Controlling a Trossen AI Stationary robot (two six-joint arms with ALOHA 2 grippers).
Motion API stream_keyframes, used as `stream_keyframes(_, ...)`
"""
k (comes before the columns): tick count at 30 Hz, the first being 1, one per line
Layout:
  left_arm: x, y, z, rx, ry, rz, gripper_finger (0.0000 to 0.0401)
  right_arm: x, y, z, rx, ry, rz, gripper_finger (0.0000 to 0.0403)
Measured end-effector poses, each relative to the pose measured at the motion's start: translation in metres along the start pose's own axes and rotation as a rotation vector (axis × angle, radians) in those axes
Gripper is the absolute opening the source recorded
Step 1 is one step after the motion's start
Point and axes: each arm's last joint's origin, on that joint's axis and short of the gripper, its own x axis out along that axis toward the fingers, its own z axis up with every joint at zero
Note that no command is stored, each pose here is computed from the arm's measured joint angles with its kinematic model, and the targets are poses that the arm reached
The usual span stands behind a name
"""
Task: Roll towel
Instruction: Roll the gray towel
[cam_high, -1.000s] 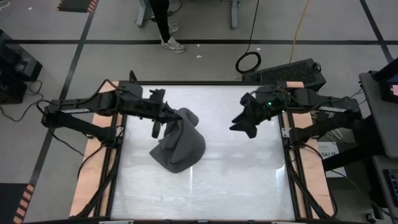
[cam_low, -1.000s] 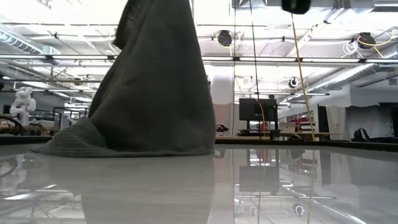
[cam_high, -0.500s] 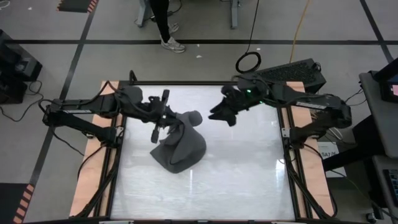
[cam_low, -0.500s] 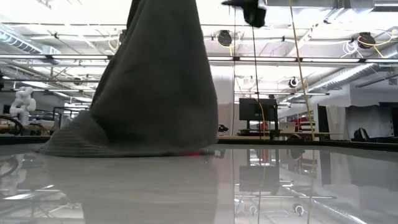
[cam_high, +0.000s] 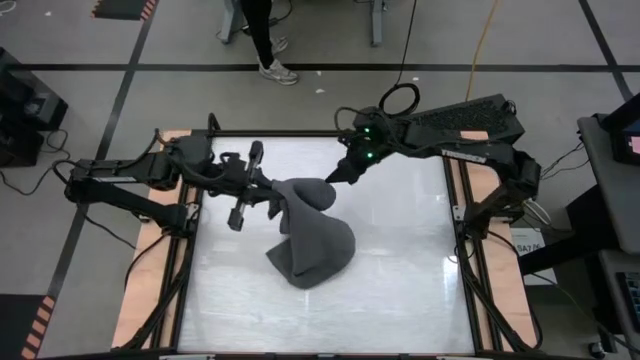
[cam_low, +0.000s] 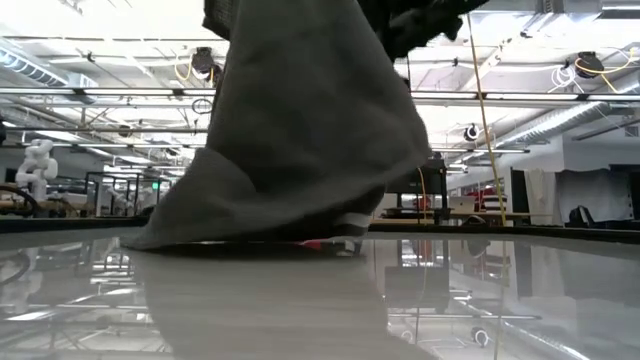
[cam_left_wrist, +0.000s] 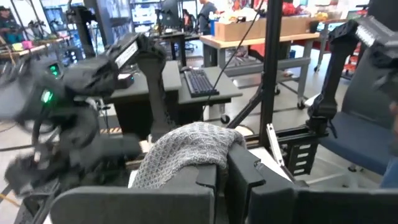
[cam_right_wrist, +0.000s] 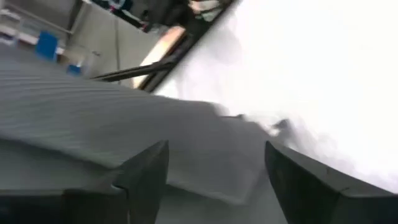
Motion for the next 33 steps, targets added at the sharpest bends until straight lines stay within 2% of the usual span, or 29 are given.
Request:
stream_keyframes(3,-0.006,-0.001,0.003,0.004,-0.017,0.002,0.0011,0.011,-0.013,0.003,0.010,0.037,0.020,0.0273)
stream_keyframes(7,-0.008,0.000,0.004,0.005,-0.022,0.005,0.0011,0.037,-0.016,0.006,-0.010,0.114,0.213,0.0269)
stream_keyframes(9,-0.008,0.000,0.004,0.004,-0.017,0.005,0.0011,0.050,-0.014,0.005,-0.023,0.132,0.268,0.0254)
stream_keyframes(13,-0.008,-0.001,0.000,-0.006,0.022,0.001,0.0011,0.063,-0.005,0.003,-0.063,0.131,0.321,0.0194)
stream_keyframes(17,-0.008,-0.001,-0.002,-0.012,0.038,0.000,0.0011,0.066,0.003,0.002,-0.095,0.113,0.342,0.0091)
stream_keyframes(20,-0.009,-0.001,-0.001,-0.014,0.037,0.000,0.0011,0.059,0.008,0.002,-0.091,0.089,0.326,0.0018)
stream_keyframes(25,-0.010,-0.001,-0.002,-0.018,0.050,0.004,0.0011,0.031,0.017,0.008,-0.099,0.011,0.300,0.0009)
stream_keyframes(27,-0.010,-0.001,-0.003,-0.055,0.053,0.025,0.0011,0.019,0.020,0.011,-0.111,-0.022,0.301,0.0003)
stream_keyframes(29,-0.010,0.001,-0.005,-0.145,0.071,0.096,0.0011,0.005,0.025,0.012,-0.114,-0.051,0.289,0.0003)
stream_keyframes(31,-0.010,0.003,-0.008,-0.285,0.094,0.182,0.0011,-0.009,0.029,0.011,-0.124,-0.082,0.265,0.0002)
stream_keyframes(33,-0.011,0.006,-0.011,-0.403,0.107,0.221,0.0011,-0.024,0.032,0.009,-0.140,-0.111,0.234,0.0001)
